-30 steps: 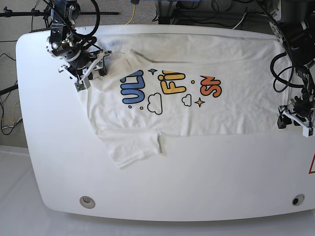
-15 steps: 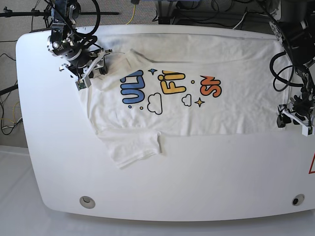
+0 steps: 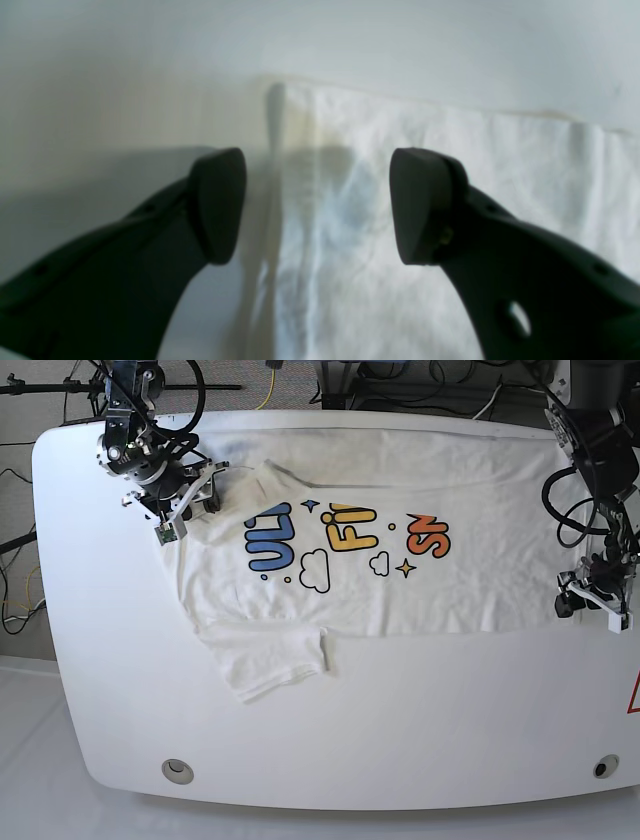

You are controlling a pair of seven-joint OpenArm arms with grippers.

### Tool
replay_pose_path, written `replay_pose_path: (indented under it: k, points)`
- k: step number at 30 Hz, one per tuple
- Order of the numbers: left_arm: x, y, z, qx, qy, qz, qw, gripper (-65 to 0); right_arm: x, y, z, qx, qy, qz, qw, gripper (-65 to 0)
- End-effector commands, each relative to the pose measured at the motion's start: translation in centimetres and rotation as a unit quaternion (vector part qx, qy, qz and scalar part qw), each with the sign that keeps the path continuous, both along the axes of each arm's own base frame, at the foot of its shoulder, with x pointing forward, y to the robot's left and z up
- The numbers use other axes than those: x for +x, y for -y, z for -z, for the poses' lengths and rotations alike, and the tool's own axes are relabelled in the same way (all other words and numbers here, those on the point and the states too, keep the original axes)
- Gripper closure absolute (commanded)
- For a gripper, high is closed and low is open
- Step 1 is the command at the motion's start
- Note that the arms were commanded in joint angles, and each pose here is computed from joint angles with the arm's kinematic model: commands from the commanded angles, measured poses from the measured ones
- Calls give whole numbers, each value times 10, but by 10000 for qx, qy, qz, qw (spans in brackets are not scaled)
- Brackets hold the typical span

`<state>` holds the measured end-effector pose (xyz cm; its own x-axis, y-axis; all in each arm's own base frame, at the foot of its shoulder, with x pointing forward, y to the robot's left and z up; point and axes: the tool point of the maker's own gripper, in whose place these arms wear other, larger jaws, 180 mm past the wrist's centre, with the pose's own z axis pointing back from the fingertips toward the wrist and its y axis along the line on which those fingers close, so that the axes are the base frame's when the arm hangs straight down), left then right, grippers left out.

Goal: Fold the T-shirt properly
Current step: 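Lower the left gripper and pinch the shirt's side edge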

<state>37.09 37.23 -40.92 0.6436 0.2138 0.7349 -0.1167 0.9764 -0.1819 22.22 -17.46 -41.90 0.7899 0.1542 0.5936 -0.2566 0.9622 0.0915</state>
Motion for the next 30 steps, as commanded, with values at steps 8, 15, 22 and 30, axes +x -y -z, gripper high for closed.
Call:
replay_pose_path:
  k: [8, 15, 22, 30]
  points:
    - [7, -2, -6, -60, 94, -46, 9999, -416, 6, 3, -7, -31, 154, -26, 9999, -289]
    - [4, -2, -3, -59, 40, -53, 10000, -405, 7, 4, -7, -38, 148, -17, 9999, -289]
    - [4, -4, -5, -88, 69, -86, 9999, -393, 6, 4, -6, -48, 133, -23, 9999, -290]
    - [5, -3, -6, -104, 105, -85, 9999, -413, 4, 4, -4, -63, 70, -26, 10000, -290]
